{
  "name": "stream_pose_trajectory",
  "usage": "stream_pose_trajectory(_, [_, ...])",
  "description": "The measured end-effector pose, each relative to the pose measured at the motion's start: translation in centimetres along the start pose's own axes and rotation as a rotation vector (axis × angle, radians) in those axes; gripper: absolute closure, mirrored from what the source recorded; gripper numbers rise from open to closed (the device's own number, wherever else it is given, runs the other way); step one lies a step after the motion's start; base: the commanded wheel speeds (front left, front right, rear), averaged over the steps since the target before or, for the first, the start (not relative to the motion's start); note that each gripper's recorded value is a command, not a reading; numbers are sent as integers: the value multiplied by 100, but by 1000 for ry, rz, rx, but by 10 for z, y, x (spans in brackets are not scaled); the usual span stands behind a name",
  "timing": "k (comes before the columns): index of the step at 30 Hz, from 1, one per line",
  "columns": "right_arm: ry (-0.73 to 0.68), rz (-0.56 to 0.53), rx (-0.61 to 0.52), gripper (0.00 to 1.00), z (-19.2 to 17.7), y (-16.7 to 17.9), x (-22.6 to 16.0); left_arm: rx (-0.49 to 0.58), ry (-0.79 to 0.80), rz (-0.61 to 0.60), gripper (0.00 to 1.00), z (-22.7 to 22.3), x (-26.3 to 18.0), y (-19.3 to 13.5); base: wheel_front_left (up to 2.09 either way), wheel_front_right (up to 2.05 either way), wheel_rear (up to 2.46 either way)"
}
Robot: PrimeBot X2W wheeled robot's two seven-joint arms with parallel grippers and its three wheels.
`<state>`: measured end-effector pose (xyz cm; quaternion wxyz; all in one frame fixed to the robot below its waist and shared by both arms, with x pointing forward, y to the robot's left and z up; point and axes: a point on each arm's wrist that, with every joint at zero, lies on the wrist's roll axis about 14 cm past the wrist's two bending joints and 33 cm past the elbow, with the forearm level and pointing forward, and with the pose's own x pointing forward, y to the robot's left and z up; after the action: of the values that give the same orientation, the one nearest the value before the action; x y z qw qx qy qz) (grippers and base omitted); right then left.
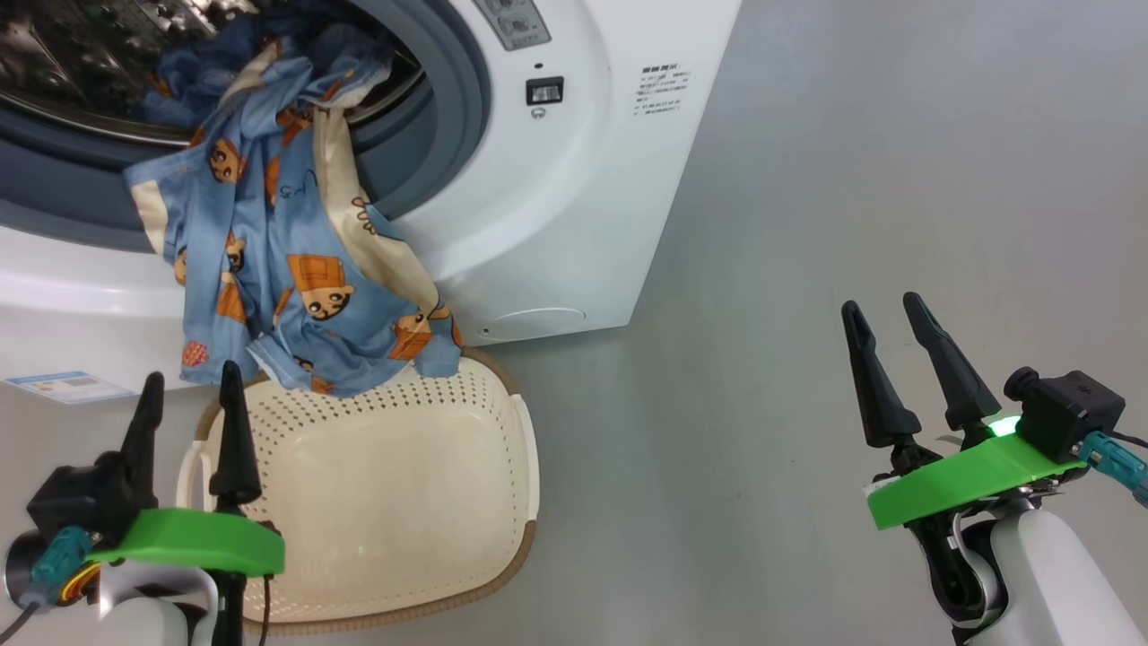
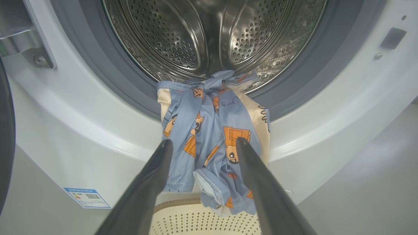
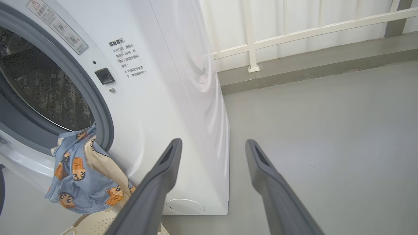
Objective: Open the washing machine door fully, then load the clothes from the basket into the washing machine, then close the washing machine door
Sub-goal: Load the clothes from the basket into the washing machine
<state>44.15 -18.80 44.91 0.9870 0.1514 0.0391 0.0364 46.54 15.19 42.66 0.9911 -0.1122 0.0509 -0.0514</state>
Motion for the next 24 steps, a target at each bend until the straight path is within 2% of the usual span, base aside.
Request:
stream_pose_trajectory(15, [-15, -4, -10, 0, 9, -1, -17, -24, -5, 2, 0, 5, -20, -6, 0, 0, 0])
stream_pose_trajectory(20, [-17, -3, -12, 0, 10, -1, -17, -39, 68, -8, 0, -17, -26, -11, 0, 0, 0])
stream_pose_trajectory(24, [-9, -4, -11, 0, 7, -1, -16, -53, 186, -15, 0, -47, -29, -12, 0, 0, 0])
